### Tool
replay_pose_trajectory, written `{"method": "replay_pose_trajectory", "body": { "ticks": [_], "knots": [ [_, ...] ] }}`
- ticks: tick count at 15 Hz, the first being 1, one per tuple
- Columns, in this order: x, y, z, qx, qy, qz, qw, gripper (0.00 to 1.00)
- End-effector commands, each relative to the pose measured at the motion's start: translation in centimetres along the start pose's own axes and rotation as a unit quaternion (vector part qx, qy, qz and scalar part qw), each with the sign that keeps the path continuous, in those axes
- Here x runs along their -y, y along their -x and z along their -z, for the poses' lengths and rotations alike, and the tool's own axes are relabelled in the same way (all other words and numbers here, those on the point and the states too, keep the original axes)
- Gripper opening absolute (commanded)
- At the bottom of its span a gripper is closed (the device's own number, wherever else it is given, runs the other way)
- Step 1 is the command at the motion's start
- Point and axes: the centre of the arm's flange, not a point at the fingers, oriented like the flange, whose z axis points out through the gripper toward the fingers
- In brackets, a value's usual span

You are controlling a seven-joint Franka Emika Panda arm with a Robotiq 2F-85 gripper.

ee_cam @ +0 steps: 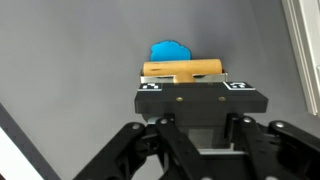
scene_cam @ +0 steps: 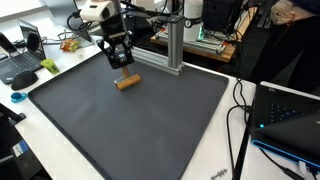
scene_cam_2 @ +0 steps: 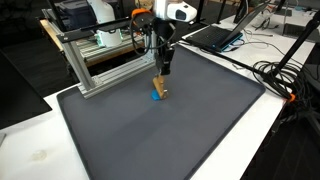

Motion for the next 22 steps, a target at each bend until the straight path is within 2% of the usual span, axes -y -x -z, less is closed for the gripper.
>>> {"method": "replay_pose_trajectory", "body": {
  "ticks": [1,10,22],
  "knots": [
    [-0.5,0.4,-0.3,0.012,0.022,0.012,0.9996,0.22],
    [-1.3,0.2,-3.1,0.018,0.007,0.020,0.9996,0.22],
    [-0.5,-0.8,-3.5,0.008,0.002,0.040,0.9992,0.22]
  ]
}}
